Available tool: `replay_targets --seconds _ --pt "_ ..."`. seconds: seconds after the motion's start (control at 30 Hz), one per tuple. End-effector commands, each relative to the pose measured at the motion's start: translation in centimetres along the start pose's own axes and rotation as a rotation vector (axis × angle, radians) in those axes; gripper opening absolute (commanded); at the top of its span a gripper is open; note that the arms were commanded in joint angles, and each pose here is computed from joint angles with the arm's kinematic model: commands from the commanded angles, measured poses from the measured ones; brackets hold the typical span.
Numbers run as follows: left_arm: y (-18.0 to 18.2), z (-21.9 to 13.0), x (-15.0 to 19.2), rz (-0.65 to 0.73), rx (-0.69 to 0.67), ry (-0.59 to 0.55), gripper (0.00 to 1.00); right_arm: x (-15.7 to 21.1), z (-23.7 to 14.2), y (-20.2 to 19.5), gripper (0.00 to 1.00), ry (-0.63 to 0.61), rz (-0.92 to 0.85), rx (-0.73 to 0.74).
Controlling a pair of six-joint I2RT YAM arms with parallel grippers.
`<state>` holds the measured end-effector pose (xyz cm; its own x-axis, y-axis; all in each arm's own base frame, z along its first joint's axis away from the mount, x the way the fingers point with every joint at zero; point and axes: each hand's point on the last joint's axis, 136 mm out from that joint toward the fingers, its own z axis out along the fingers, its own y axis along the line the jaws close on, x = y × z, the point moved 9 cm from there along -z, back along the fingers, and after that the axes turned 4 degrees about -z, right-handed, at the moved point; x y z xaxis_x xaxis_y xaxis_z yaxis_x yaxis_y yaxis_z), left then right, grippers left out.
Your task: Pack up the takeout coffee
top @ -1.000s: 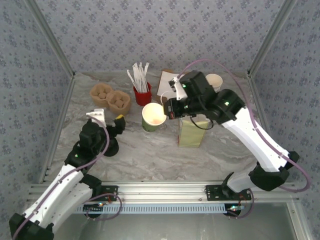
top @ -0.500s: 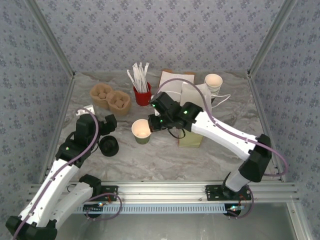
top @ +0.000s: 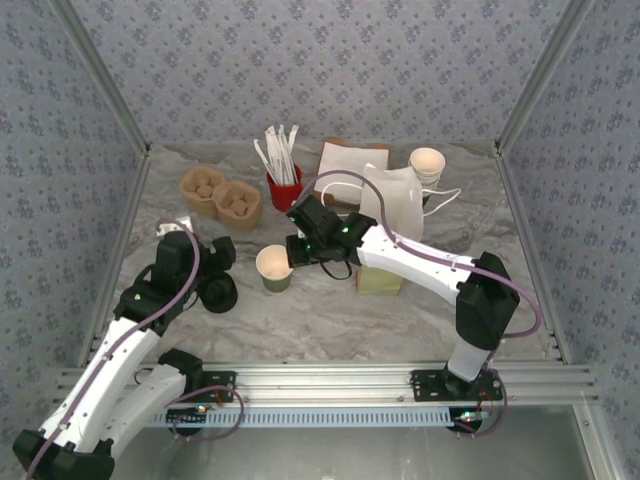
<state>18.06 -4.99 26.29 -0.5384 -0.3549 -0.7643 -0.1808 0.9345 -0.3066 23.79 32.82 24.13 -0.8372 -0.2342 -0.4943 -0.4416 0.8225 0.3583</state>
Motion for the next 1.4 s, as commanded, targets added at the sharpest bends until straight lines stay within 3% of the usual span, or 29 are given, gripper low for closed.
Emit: replay_targets --seconds 0.0,0.23,0.43,0.57,0.8,1.37 --pt "0.2 -0.2 0.2 -0.011 0.005 0.005 0.96 0.3 1.3 -0.5 0.00 0.013 0.024 -0.003" --pt "0.3 0.0 0.6 -0.006 0.005 0.049 0.96 1.1 3.0 -1.4 0.00 0.038 0.029 0.028" --pt "0.1 0.6 1.2 -0.004 -0.017 0.245 0.96 1.4 3.8 -2.1 0.00 0.039 0.022 0.055" --pt "0.6 0.1 1.6 -0.043 -0.028 0.305 0.96 1.5 4.0 -2.5 0.01 0.044 0.025 0.071" --pt "1.2 -0.7 2.0 -0.134 -0.041 0.321 0.95 1.4 3.5 -2.7 0.05 0.026 0.024 0.099" --pt "1.3 -0.5 1.8 -0.128 -0.048 0.310 0.95 0.3 0.6 -3.0 0.00 -0.001 -0.050 0.242"
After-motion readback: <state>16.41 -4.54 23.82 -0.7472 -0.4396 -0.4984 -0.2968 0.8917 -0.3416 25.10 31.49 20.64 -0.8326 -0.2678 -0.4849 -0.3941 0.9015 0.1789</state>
